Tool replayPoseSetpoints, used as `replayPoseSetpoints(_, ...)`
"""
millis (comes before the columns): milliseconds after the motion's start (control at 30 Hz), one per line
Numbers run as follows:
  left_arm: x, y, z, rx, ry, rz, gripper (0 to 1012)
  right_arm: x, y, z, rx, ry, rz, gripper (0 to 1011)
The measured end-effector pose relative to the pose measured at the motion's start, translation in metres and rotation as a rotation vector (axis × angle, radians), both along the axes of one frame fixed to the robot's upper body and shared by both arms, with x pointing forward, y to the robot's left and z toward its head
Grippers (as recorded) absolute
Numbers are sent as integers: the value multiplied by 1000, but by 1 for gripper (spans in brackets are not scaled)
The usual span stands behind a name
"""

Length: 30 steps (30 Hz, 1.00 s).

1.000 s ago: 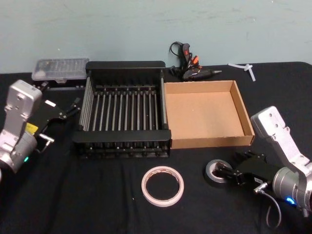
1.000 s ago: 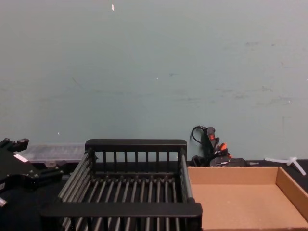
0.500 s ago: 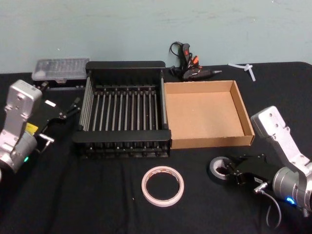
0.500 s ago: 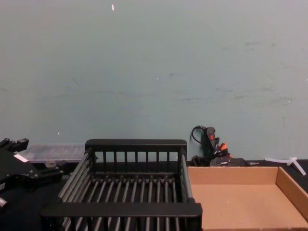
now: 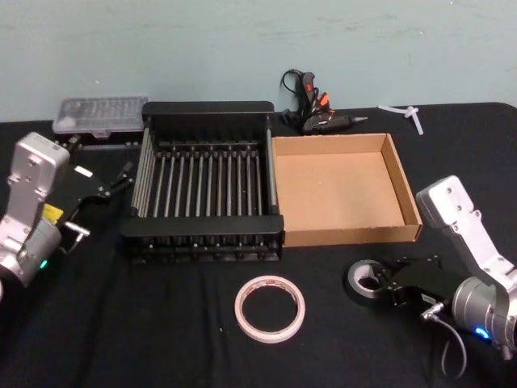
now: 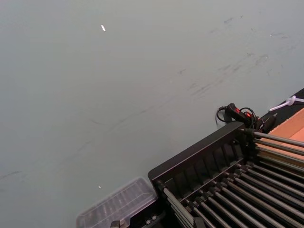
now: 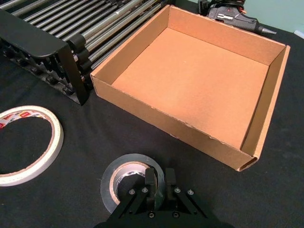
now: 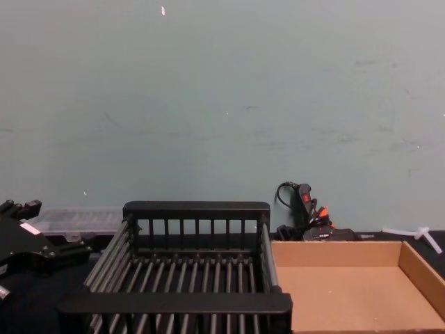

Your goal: Pick up the white tape and place it into the black box , Pick up the silver tape and place it into the brown box.

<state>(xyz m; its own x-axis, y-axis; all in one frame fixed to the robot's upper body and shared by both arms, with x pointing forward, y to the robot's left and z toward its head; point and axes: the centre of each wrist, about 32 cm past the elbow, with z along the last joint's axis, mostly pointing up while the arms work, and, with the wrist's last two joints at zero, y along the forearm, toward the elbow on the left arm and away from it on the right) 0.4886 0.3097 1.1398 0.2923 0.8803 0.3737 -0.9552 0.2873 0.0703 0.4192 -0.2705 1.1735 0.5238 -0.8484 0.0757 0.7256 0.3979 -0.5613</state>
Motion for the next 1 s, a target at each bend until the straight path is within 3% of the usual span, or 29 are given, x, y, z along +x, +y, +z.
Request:
replayPoseSetpoints(233, 0, 0, 0, 0, 0, 0, 1001, -2, -1, 5, 26, -26, 15, 135)
replayPoseSetpoints(600, 0, 0, 0, 0, 0, 0, 1001, -5, -4, 28, 75, -108, 50, 135)
replayPoseSetpoints(1000, 0, 0, 0, 0, 0, 0, 1001, 10, -1, 39, 105, -221, 28, 135)
